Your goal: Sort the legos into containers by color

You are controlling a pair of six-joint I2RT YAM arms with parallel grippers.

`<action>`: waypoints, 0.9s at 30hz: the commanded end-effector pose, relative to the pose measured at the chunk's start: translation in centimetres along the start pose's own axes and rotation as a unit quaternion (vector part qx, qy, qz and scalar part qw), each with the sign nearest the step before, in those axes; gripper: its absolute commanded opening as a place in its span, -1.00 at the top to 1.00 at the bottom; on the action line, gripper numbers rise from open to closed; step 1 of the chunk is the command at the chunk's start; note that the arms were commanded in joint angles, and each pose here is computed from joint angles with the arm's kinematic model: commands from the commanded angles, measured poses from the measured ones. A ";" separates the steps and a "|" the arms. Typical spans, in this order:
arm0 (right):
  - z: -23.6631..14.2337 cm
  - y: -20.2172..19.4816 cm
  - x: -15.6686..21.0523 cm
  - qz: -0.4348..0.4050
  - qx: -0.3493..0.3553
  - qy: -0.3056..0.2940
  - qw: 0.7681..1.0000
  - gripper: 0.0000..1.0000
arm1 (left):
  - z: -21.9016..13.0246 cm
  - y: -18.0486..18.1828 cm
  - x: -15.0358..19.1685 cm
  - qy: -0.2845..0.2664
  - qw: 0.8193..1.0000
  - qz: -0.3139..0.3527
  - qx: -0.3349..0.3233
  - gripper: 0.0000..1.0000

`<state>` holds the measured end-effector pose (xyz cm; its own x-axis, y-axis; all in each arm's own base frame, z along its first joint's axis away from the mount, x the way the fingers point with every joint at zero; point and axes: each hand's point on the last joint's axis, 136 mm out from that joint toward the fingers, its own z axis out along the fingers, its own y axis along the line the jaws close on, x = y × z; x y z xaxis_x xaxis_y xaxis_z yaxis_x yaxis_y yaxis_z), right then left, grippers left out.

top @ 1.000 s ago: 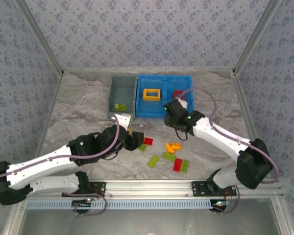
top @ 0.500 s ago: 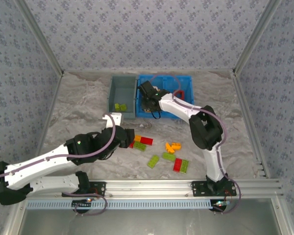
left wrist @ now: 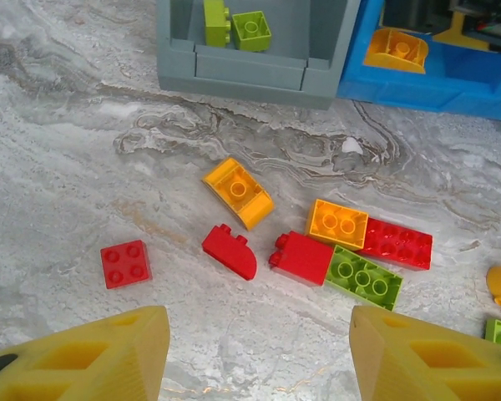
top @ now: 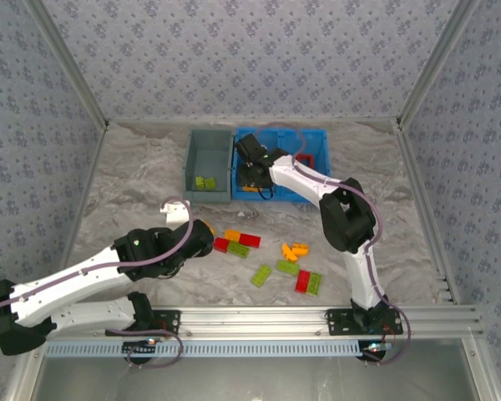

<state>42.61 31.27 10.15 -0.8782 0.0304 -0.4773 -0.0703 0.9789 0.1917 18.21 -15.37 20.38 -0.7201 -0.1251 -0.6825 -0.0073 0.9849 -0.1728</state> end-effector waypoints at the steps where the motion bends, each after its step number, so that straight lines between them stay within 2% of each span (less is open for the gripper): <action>1: -6.0 0.6 -1.7 -0.016 -0.005 -0.055 0.998 -0.11 | -0.2 0.9 0.0 0.008 1.000 -0.013 -0.010 -0.17; 6: -11.4 1.0 -0.4 -0.040 -0.013 -0.118 0.992 -0.08 | 1.4 1.8 0.8 0.061 0.997 -0.045 -0.021 -0.19; 9: -14.0 1.7 2.1 -0.066 -0.039 -0.148 0.986 -0.08 | 3.7 2.1 1.6 0.116 0.988 -0.105 -0.010 -0.21; 12: -15.7 2.8 5.8 -0.109 -0.076 -0.173 0.976 -0.09 | 6.2 1.8 1.6 0.138 0.978 -0.158 0.005 -0.23; 16: -16.0 2.6 11.2 -0.136 -0.101 -0.171 0.971 -0.10 | 9.9 1.6 1.6 0.154 0.970 -0.187 -0.001 -0.23; 19: -16.0 2.1 13.9 -0.136 -0.101 -0.162 0.972 -0.11 | 12.8 1.2 2.5 0.181 0.961 -0.207 -0.007 -0.33; 27: -16.0 2.7 17.0 -0.140 -0.110 -0.147 0.973 -0.11 | 17.2 1.6 2.6 0.186 0.955 -0.227 -0.044 -0.36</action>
<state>19.90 31.10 15.34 -0.6492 -0.2061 -0.7322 -0.4470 0.8822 0.1480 26.65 -15.40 5.75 -0.8447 -0.4785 -0.2397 -0.4151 0.8685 -0.2711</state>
